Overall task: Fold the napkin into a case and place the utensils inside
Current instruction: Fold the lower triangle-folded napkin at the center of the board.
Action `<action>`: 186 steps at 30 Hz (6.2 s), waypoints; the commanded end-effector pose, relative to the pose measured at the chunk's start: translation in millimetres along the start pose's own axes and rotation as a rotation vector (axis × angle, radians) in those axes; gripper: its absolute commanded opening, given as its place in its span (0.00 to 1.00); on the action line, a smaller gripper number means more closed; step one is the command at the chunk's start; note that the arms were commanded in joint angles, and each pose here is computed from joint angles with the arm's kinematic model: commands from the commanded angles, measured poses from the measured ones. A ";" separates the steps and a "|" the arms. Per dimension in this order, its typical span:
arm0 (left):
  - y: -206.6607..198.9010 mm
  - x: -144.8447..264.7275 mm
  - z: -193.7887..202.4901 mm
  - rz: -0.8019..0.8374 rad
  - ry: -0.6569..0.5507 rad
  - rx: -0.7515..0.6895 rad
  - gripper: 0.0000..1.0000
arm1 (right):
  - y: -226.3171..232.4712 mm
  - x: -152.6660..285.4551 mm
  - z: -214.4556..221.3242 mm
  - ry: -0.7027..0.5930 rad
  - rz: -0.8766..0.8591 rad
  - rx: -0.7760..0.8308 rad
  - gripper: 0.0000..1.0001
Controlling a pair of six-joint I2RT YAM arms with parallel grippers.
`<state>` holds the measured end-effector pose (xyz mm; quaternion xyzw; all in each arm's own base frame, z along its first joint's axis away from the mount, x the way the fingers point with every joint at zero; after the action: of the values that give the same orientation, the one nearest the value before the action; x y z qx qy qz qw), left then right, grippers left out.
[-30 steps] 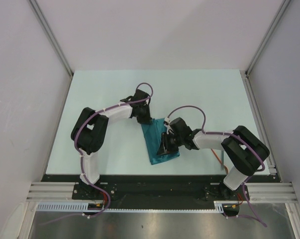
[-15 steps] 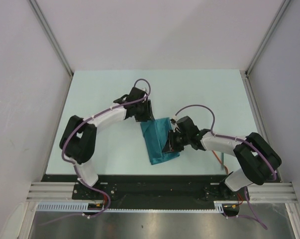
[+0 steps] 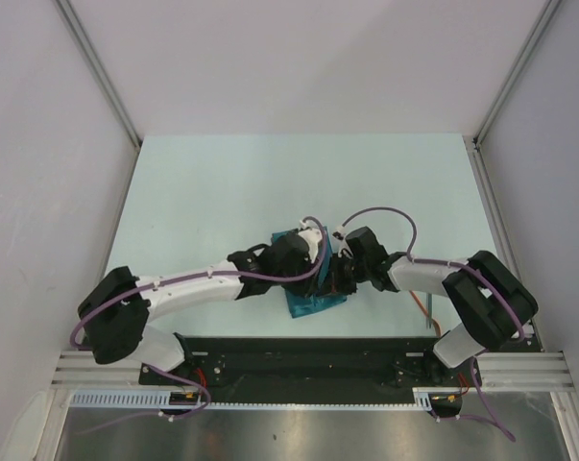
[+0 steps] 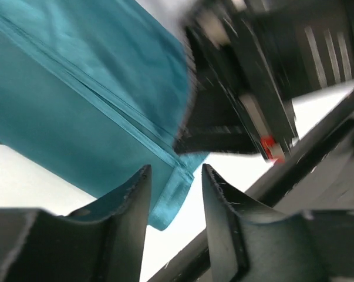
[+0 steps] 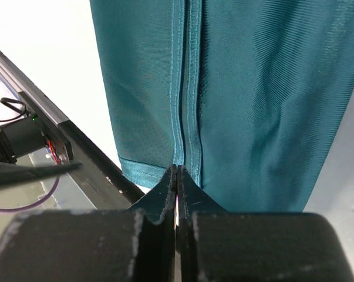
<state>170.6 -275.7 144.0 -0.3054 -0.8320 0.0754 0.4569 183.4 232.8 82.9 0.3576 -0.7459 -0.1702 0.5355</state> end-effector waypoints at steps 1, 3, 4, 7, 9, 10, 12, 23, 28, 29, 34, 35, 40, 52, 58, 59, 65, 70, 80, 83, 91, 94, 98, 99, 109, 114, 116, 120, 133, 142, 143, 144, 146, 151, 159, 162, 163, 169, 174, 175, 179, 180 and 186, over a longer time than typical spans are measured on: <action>-11.6 0.8 9.2 -0.007 -0.057 -0.185 0.47 | -3.9 -4.5 1.8 -0.008 -0.025 -0.011 0.00; -12.4 -3.0 14.8 -0.026 -0.025 -0.236 0.49 | -7.7 -7.8 4.5 0.004 -0.026 -0.021 0.00; -15.1 -4.0 17.8 -0.024 -0.016 -0.252 0.50 | -8.3 -9.1 5.1 0.007 -0.028 -0.028 0.00; -17.1 -8.6 26.7 -0.042 0.010 -0.308 0.51 | -10.4 -11.0 8.0 0.008 -0.037 -0.040 0.00; -18.2 -12.2 34.8 -0.056 0.038 -0.357 0.52 | -11.1 -11.6 9.3 0.009 -0.038 -0.047 0.00; -17.5 -13.5 37.5 -0.070 0.050 -0.371 0.52 | -11.5 -11.9 9.6 0.009 -0.038 -0.049 0.00; -15.7 -19.2 45.6 -0.105 0.090 -0.412 0.53 | -12.0 -11.6 10.7 0.012 -0.041 -0.052 0.00; -8.7 -29.8 52.0 -0.286 0.076 -0.500 0.56 | -9.2 -8.2 8.6 0.005 -0.056 -0.048 0.00; -9.6 -32.6 49.7 -0.294 0.066 -0.508 0.47 | -9.2 -7.9 9.3 0.007 -0.057 -0.047 0.00; -11.2 -32.8 49.0 -0.287 0.064 -0.506 0.44 | -9.7 -7.8 9.3 0.006 -0.056 -0.048 0.00; -16.2 -33.4 49.2 -0.253 0.070 -0.503 0.19 | -9.1 -7.9 9.0 0.008 -0.061 -0.051 0.00; -17.4 -32.2 49.1 -0.241 0.069 -0.499 0.17 | -9.0 -8.0 9.6 0.009 -0.061 -0.050 0.00; -25.8 -31.2 52.9 -0.164 0.090 -0.470 0.23 | -9.6 -9.7 10.6 0.017 -0.063 -0.050 0.00; -23.8 -27.0 53.8 -0.172 0.094 -0.451 0.24 | -8.9 -9.2 12.9 0.018 -0.061 -0.045 0.00; -26.7 -22.5 50.5 -0.155 0.072 -0.439 0.21 | -9.2 -10.2 14.9 0.027 -0.053 -0.041 0.00; -27.5 -20.9 49.0 -0.152 0.065 -0.439 0.20 | -9.1 -10.7 15.2 0.030 -0.052 -0.043 0.00; -30.2 -23.5 47.5 -0.149 0.063 -0.416 0.13 | -6.5 -12.0 16.1 0.034 -0.056 -0.039 0.00; -28.6 -33.5 51.3 -0.170 0.077 -0.415 0.12 | -4.1 -10.9 16.3 0.033 -0.058 -0.042 0.00; -23.6 -53.6 60.9 -0.170 0.108 -0.392 0.15 | 0.0 -1.7 6.3 0.005 -0.052 -0.035 0.00; -21.6 -53.0 63.1 -0.168 0.116 -0.382 0.20 | -0.3 -2.3 6.2 0.008 -0.052 -0.032 0.00; -34.0 -14.7 42.1 -0.089 0.076 -0.338 0.49 | -2.2 -4.0 6.1 0.017 -0.048 -0.035 0.00; -38.2 5.5 26.2 -0.040 0.028 -0.294 0.52 | -2.0 -4.2 4.1 0.015 -0.046 -0.034 0.00; -32.8 27.8 8.0 0.028 -0.015 -0.191 0.50 | -0.7 -4.4 2.5 0.019 -0.044 -0.031 0.00; -20.0 27.4 5.2 0.011 -0.016 -0.150 0.47 | 0.7 -3.6 0.7 0.014 -0.046 -0.028 0.00; 40.6 1.3 31.6 0.056 0.121 0.192 0.02 | 15.0 12.3 -14.4 -0.007 -0.017 0.011 0.00; 49.6 -16.1 44.6 0.053 0.145 0.242 0.00 | 26.0 19.9 -21.0 -0.025 -0.001 0.043 0.01; 53.1 -20.5 51.0 0.039 0.167 0.258 0.00 | 30.6 18.3 -21.4 -0.016 -0.004 0.053 0.02; 57.2 -17.4 54.3 0.011 0.173 0.267 0.00 | 34.5 1.8 -12.3 0.023 -0.065 0.048 0.02; 25.9 -2.8 26.7 0.169 0.173 0.260 0.01 | 2.0 -22.8 16.1 0.080 -0.061 -0.022 0.01; 56.1 -22.3 93.2 0.091 0.355 0.397 0.00 | -0.2 -23.6 15.6 0.079 -0.061 -0.027 0.01; 58.5 -21.7 97.0 0.079 0.363 0.400 0.00 | -0.8 -23.6 15.9 0.080 -0.061 -0.029 0.01; 58.6 -19.7 97.0 0.082 0.357 0.394 0.00 | -1.2 -23.5 15.6 0.079 -0.061 -0.030 0.01; 55.5 -17.2 87.7 0.090 0.329 0.370 0.00 | -1.8 -23.9 15.3 0.078 -0.060 -0.031 0.01; 38.2 -2.2 17.3 0.169 0.165 0.307 0.06 | 0.8 -24.0 10.5 0.068 -0.067 -0.026 0.01; 96.9 -4.7 -83.8 0.102 -0.070 0.544 0.04 | 13.5 -15.4 -3.5 0.042 -0.073 0.000 0.01; 122.2 -14.4 -101.2 0.111 -0.124 0.620 0.03 | 22.7 -6.8 -16.2 0.011 -0.064 0.038 0.03; 126.3 -16.0 -109.3 0.115 -0.144 0.620 0.03 | 24.8 -3.6 -19.8 0.002 -0.063 0.054 0.04; 135.0 -39.9 -125.7 0.198 -0.156 0.643 0.02 | 25.2 4.2 -27.7 -0.007 -0.061 0.059 0.05; 140.8 -62.7 -123.5 0.238 -0.136 0.681 0.02 | 22.6 3.4 -26.0 0.000 -0.068 0.053 0.06; 140.9 -65.4 -127.0 0.245 -0.135 0.680 0.02 | 22.7 3.5 -25.9 0.000 -0.070 0.053 0.06; 144.1 -84.8 -123.9 0.294 -0.104 0.708 0.01 | 23.8 7.1 -25.9 -0.007 -0.072 0.053 0.06; 145.0 -86.9 -121.6 0.296 -0.100 0.713 0.01 | 24.7 9.4 -26.2 -0.012 -0.073 0.056 0.06; 150.3 -100.2 -123.5 0.310 -0.119 0.712 0.01 | 22.8 15.5 -28.7 -0.031 -0.068 0.052 0.05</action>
<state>359.4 -221.5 64.5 -0.2009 -0.7205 0.4302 0.5054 197.0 244.8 107.3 0.3831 -0.7370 -0.1748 0.5287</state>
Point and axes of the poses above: each gripper's point midway between its finger pads, its own x axis back along the fingers, its own y axis along the line the jaws close on, z = x × y, the point moved 7 cm from there along x, back along the fingers, and after that the axes turned 11 degrees about x, right-handed, at the moved point
